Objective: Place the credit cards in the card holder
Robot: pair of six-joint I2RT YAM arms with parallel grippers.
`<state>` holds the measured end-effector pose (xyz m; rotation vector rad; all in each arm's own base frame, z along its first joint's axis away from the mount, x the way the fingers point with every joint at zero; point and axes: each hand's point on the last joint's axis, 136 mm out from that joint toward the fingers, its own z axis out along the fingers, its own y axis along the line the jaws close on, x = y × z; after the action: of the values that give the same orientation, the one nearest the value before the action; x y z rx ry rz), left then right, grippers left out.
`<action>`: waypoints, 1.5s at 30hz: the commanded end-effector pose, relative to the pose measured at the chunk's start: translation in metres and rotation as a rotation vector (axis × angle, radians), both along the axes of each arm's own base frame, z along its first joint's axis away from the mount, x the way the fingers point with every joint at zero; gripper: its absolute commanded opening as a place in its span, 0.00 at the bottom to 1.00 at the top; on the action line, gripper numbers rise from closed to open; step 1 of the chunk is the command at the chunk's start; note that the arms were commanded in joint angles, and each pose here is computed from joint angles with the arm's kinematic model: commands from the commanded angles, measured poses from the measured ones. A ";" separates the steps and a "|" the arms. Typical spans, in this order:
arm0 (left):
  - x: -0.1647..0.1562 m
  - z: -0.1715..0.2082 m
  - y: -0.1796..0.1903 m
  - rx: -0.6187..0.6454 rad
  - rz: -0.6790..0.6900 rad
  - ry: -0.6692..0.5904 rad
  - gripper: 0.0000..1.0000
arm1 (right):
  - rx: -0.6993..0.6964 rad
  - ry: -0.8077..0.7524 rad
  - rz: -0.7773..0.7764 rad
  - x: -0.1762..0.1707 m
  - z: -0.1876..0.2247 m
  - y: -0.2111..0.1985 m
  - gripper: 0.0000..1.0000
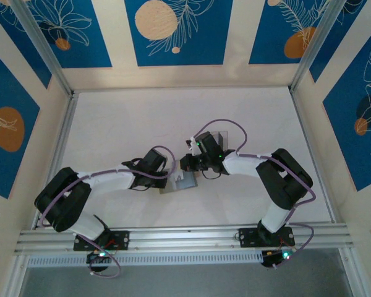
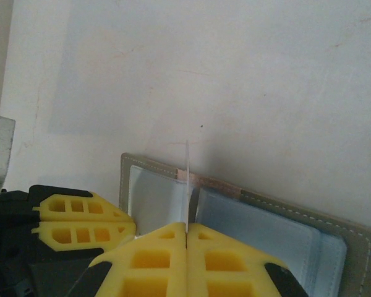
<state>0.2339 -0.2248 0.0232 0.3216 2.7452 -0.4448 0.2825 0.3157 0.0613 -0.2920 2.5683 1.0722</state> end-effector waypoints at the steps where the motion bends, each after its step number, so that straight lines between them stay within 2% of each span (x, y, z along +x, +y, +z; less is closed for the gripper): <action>1: -0.017 -0.018 0.018 0.098 -0.008 0.065 0.08 | 0.023 0.057 0.013 -0.011 -0.013 0.002 0.00; 17: -0.017 -0.022 0.018 0.101 -0.011 0.070 0.08 | 0.073 0.194 -0.019 -0.031 -0.048 -0.003 0.00; 23: -0.018 -0.024 0.019 0.105 -0.009 0.074 0.08 | 0.113 0.256 -0.025 -0.034 -0.051 -0.001 0.00; 31: -0.018 -0.026 0.020 0.111 -0.003 0.076 0.08 | 0.099 0.289 -0.066 -0.041 -0.049 -0.015 0.00; 45: -0.016 -0.027 0.018 0.113 -0.009 0.079 0.08 | 0.078 0.349 0.005 -0.058 -0.061 -0.016 0.00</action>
<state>0.2355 -0.2248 0.0219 0.3197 2.7489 -0.4326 0.2493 0.3079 0.0273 -0.0878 2.6591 1.3576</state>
